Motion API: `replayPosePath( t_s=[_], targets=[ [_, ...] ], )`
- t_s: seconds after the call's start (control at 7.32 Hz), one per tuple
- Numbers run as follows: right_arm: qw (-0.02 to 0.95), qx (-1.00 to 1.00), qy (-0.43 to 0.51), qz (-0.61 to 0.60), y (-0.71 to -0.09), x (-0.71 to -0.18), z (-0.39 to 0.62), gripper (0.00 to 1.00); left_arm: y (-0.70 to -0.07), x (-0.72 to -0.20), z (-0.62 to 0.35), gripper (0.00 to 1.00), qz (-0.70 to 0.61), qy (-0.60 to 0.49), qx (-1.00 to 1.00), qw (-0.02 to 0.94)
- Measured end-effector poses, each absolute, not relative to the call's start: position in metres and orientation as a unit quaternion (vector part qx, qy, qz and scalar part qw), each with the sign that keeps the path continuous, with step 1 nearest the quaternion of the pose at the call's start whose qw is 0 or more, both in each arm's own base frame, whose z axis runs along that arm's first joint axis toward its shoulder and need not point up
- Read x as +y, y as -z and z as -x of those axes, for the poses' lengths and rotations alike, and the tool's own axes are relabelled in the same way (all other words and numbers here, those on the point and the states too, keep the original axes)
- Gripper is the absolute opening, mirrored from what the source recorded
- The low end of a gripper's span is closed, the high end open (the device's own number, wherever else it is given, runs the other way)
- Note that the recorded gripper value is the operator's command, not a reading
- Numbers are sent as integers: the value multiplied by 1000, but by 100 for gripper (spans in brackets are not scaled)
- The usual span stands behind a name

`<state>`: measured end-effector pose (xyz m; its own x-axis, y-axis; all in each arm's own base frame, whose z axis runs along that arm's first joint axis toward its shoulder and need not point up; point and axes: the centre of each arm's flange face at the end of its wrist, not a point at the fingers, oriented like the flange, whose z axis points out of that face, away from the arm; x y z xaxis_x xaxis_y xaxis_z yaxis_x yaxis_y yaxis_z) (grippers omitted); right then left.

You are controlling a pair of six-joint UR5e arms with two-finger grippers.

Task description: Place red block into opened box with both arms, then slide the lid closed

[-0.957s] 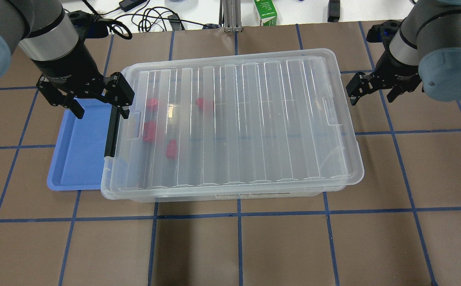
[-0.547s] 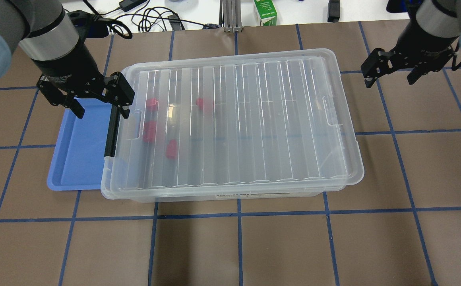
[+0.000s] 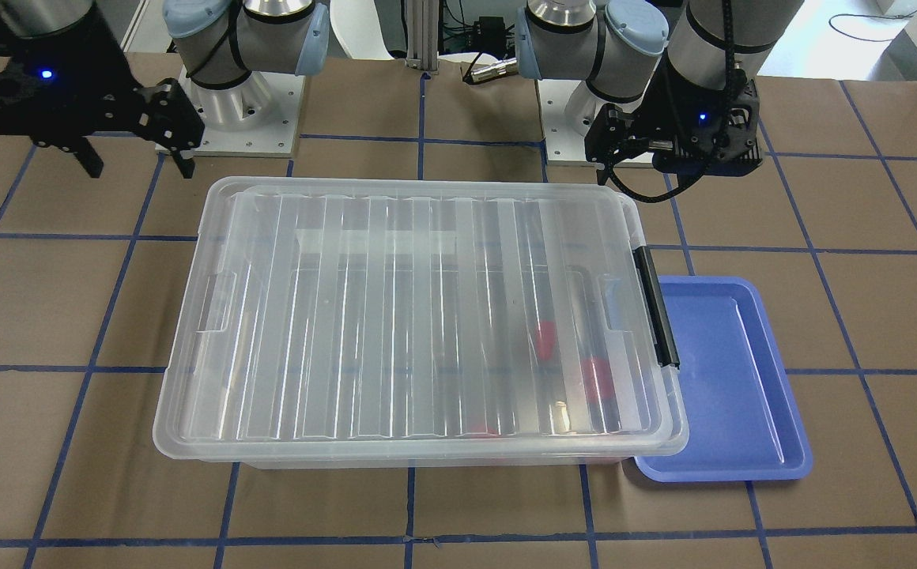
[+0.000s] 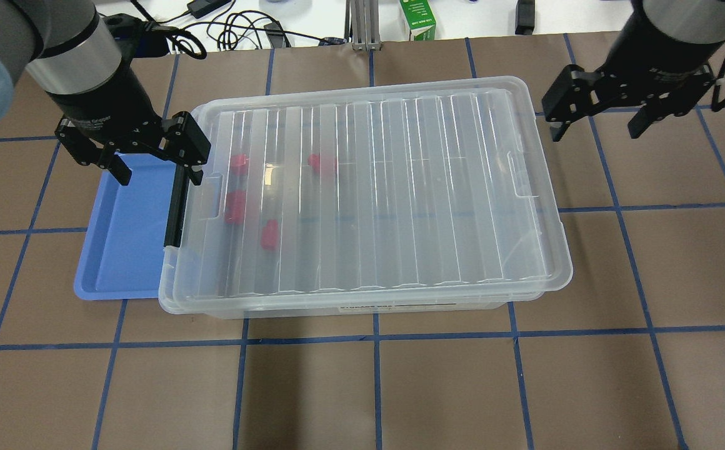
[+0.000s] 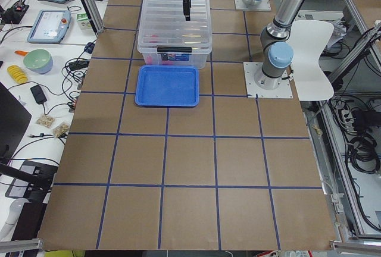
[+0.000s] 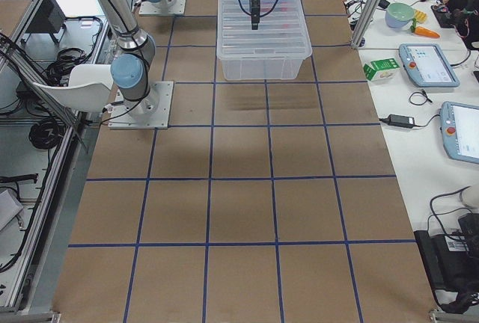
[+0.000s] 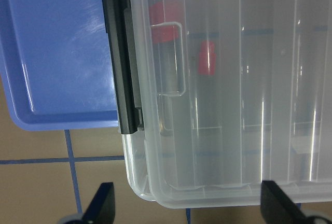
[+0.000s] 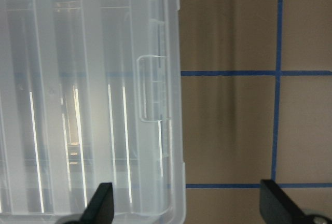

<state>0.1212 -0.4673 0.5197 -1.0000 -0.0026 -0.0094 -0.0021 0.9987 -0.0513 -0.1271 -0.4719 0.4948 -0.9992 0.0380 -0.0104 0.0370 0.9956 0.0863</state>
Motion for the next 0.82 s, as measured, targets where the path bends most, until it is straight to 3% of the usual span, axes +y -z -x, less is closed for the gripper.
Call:
replayPosePath(
  t_s=[0.82],
  targets=[
    [4,1000,25,8,-518,-470,-159,100,-505,-475,129,100,-28,-18,999,-3]
  ],
)
